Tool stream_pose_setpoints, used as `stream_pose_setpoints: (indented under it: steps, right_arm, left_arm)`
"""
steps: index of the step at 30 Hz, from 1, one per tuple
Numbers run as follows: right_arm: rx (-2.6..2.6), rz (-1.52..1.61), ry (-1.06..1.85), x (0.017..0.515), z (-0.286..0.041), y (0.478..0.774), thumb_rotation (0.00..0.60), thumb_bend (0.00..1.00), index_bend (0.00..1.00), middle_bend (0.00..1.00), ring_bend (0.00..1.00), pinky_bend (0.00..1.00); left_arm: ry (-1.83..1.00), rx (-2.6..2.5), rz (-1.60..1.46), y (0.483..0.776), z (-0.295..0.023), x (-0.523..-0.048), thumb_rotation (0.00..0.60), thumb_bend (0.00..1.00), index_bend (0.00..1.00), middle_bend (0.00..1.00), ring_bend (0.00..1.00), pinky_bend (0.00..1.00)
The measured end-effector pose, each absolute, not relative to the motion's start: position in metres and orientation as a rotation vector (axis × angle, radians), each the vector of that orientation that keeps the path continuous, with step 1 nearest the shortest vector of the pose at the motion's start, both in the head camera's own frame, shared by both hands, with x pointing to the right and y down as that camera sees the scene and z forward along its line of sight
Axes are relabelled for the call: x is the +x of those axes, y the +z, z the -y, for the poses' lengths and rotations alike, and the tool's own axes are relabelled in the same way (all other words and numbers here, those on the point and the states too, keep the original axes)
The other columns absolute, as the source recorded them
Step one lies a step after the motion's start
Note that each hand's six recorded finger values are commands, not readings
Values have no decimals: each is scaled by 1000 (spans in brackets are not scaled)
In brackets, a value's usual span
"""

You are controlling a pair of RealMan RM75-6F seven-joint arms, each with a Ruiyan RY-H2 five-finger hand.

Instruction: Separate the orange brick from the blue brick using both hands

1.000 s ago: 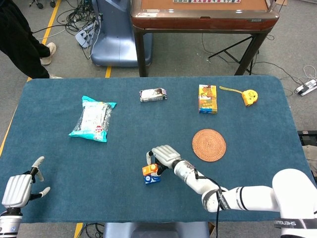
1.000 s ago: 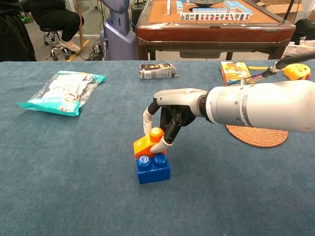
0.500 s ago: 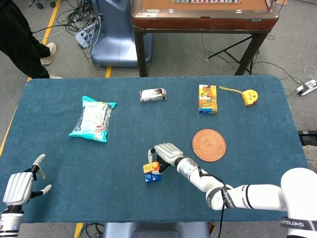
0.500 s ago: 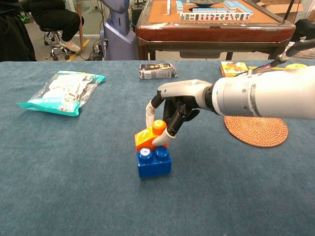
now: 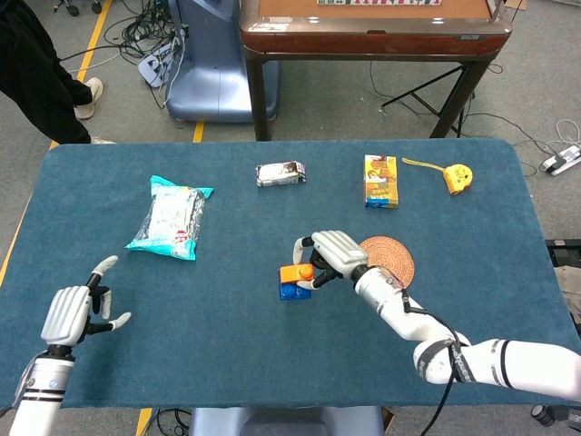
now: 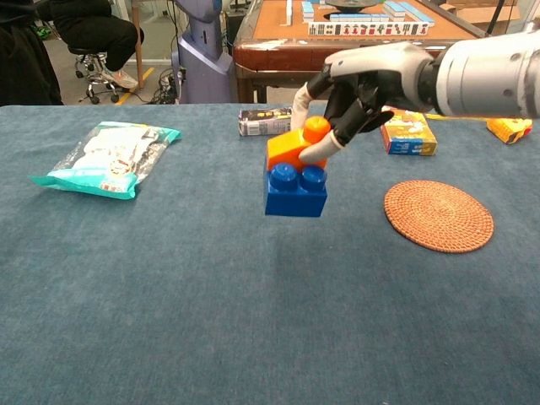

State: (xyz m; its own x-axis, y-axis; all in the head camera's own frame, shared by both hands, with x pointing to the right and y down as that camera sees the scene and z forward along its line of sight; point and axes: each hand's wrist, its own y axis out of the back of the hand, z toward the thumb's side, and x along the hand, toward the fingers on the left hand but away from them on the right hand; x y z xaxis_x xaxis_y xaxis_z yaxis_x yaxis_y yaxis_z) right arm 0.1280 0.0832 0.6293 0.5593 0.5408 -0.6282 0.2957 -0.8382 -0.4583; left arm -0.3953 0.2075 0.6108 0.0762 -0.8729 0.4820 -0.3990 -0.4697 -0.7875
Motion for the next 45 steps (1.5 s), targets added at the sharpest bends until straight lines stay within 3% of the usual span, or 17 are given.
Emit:
stream_pose_setpoints:
  steps: [2, 4, 8, 25, 45]
  right_arm:
    - [-2488, 726, 1136, 132, -76, 620, 600, 541, 620, 1000, 1000, 1000]
    - [-2481, 763, 1111, 134, -69, 611, 600, 544, 621, 1000, 1000, 1000]
    - [-2472, 814, 1074, 135, -58, 601, 600, 558, 629, 1000, 1000, 1000]
    - [-2474, 903, 990, 121, -35, 592, 600, 567, 630, 1000, 1000, 1000]
    - [-2545, 934, 923, 99, -33, 598, 600, 567, 630, 1000, 1000, 1000]
  left_arm:
    - [-1336, -1962, -1291, 612, -193, -380, 600, 107, 209, 962, 889, 1000]
    - [-1294, -2013, -1324, 614, -177, -364, 600, 97, 225, 996, 936, 1000]
    - [-1221, -2116, -1371, 616, -153, -333, 600, 81, 264, 1000, 999, 1000]
    - [-1111, -2680, -1491, 622, -112, -243, 600, 35, 271, 1000, 1000, 1000]
    - [-1049, -2773, -1499, 627, -109, -210, 600, 35, 281, 1000, 1000, 1000]
